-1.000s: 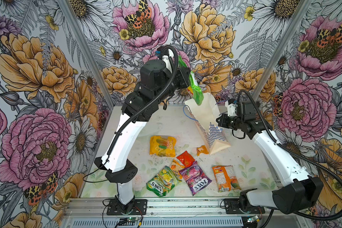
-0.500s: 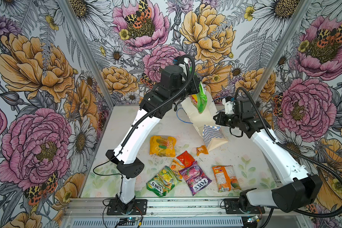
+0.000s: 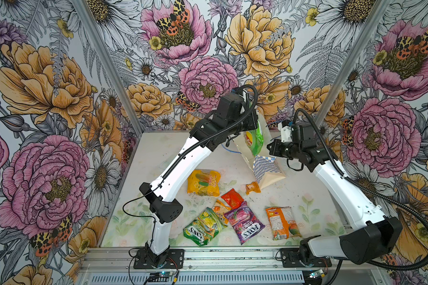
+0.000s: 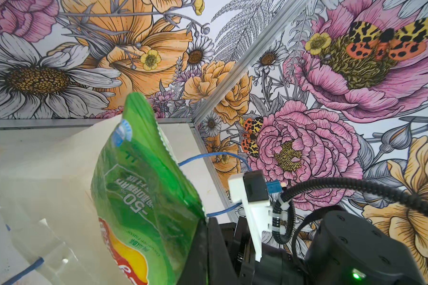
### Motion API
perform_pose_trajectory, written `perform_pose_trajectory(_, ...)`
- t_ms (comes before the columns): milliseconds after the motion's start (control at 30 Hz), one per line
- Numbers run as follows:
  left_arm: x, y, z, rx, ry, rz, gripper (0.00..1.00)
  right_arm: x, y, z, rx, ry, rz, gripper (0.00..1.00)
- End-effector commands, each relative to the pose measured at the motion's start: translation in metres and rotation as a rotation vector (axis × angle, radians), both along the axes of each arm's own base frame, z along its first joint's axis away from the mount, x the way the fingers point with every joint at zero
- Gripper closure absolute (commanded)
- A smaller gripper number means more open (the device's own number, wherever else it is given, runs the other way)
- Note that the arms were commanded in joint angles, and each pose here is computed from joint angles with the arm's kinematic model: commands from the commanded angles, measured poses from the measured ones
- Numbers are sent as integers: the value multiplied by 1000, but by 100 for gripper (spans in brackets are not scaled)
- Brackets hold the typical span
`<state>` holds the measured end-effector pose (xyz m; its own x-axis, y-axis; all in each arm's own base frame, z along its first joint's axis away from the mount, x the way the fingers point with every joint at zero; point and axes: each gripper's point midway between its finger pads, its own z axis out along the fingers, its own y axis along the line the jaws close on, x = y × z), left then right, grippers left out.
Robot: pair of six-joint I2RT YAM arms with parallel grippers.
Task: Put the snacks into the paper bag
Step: 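Carry the green chips bag over the paper bag opening with the left gripper, then lower the green chips bag into the paper bag and open the left gripper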
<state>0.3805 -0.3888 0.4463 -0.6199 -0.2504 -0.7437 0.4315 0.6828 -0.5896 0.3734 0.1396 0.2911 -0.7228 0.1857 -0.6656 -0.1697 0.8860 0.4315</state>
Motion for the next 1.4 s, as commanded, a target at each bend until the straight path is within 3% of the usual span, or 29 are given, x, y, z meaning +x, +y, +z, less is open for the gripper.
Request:
perform_pose_trajectory(0, -6, -2, 4, -29, 8, -11, 100, 6, 2, 25, 10, -76, -6, 100)
perform_pose_trajectory(767, 28, 16, -108, 116, 223, 93, 100, -1, -11, 33, -34, -116, -41, 100)
perform_pose_trajectory(1367, 45, 12, -164, 273, 271, 144, 100, 0, -25, 40, -87, -139, -100, 100)
